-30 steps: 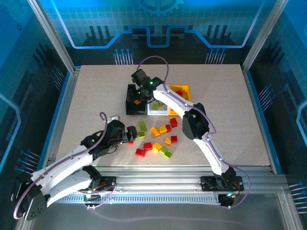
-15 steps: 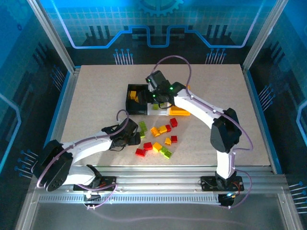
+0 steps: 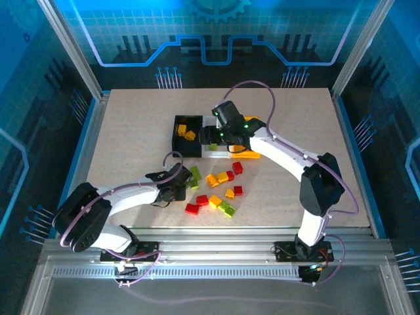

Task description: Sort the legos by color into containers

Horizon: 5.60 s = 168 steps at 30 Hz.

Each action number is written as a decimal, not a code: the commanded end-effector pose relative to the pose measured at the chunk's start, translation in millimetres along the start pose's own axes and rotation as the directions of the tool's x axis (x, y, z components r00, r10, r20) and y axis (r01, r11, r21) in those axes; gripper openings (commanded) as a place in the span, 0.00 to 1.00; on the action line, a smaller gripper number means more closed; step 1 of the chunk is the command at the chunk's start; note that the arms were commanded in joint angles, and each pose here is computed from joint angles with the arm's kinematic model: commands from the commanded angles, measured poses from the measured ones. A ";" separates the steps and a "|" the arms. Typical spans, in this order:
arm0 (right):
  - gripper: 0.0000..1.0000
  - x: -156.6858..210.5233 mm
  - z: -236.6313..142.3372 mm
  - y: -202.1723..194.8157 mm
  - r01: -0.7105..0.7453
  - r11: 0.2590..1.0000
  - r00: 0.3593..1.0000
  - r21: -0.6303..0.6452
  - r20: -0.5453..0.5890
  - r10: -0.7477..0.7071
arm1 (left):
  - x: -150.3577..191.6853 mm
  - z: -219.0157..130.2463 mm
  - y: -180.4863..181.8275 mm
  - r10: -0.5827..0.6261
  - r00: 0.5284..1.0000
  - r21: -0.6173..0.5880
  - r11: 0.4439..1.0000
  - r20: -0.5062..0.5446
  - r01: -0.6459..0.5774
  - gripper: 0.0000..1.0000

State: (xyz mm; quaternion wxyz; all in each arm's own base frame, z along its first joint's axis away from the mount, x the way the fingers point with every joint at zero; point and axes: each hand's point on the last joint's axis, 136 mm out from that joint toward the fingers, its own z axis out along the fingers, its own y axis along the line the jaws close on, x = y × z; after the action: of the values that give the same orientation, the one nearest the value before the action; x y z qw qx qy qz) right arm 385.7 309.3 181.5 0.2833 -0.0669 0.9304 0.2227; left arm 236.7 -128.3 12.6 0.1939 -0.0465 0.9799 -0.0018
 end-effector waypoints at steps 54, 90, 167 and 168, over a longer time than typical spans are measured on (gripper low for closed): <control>0.72 110.2 -93.1 -162.0 -0.312 0.935 0.950 0.167 0.043 0.310 | -246.1 -81.2 -303.6 0.025 0.932 0.510 0.831 0.362 -0.221 0.91; 0.57 121.2 29.5 -154.1 -0.127 0.897 0.966 0.424 -0.152 0.209 | -68.4 -123.1 -46.9 -0.195 0.911 0.395 0.918 0.363 0.039 0.99; 0.64 -2.7 -14.2 -154.8 -0.209 0.923 0.978 0.324 0.064 0.199 | -21.0 -6.9 -29.3 -0.036 0.999 0.091 0.995 -0.024 0.038 0.62; 0.64 -3.3 -15.0 -155.0 -0.210 0.923 0.978 0.322 0.067 0.199 | -22.8 -3.3 -29.7 -0.036 0.999 0.084 0.996 -0.025 0.038 0.62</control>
State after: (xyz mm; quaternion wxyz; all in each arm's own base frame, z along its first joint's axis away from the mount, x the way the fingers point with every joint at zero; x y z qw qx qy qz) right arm 417.3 169.1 127.6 0.2692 0.0675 0.9569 0.0850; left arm 250.5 -154.1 27.1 0.1881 -0.0595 0.9789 -0.0522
